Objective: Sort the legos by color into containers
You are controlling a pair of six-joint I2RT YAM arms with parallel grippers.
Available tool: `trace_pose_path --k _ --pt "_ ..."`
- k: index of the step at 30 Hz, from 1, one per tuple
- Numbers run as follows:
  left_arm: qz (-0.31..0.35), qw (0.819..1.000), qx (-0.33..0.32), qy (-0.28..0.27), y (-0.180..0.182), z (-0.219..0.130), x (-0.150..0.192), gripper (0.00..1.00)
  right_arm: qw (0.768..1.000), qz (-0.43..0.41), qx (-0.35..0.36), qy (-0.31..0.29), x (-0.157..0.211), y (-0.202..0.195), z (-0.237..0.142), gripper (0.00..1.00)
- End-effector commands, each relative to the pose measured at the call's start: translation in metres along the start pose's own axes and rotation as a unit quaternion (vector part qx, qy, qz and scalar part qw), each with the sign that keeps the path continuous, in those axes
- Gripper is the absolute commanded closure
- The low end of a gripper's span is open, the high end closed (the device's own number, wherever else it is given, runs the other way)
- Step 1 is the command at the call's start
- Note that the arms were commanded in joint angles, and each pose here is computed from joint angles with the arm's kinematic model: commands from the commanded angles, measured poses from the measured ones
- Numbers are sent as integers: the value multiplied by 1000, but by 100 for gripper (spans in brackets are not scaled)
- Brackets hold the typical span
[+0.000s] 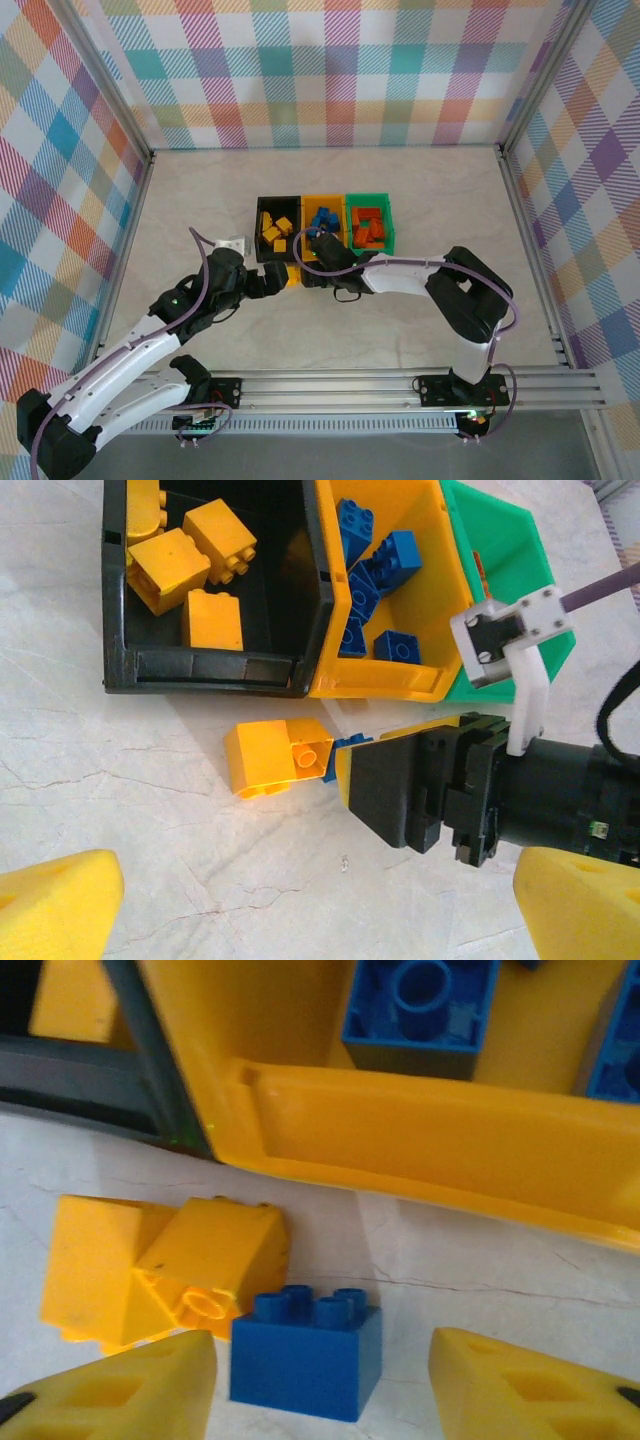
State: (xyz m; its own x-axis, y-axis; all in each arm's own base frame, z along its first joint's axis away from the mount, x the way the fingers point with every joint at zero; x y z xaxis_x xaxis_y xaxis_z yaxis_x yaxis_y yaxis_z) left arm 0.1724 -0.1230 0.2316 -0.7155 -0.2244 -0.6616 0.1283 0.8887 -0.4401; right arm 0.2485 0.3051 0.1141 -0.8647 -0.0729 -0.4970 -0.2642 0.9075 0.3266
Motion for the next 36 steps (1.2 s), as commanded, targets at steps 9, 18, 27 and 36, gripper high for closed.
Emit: trace_pose_path --k 9,18,27,36 --pt "3 1000 -8 -4 6 -6 7 0 997 23 75 -1 15 -24 -22 51" --pt "7 1000 -14 2 7 -3 8 0 997 -11 71 -3 0 -13 -6 33" --pt "8 1000 -20 4 9 -1 11 0 994 -13 112 4 0 -20 3 51" --pt "10 1000 -22 5 9 -2 11 0 994 -10 109 -7 1 -25 -8 69"
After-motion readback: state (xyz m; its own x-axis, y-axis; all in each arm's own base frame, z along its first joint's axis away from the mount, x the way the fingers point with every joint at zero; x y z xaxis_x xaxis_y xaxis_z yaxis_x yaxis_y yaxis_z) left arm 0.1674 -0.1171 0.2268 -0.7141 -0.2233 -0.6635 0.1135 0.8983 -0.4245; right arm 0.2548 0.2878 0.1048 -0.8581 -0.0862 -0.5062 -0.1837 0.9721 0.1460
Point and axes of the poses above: each hand's point on the last joint's axis, 136 mm out from that joint toward the fingers, its own z axis out along the fingers, its own y axis along the line the jaws close on, x = y × z, the point moved 9 cm from there along -z, back along the fingers, and after that the axes turned 1 degree about z, right-handed, at the moved point
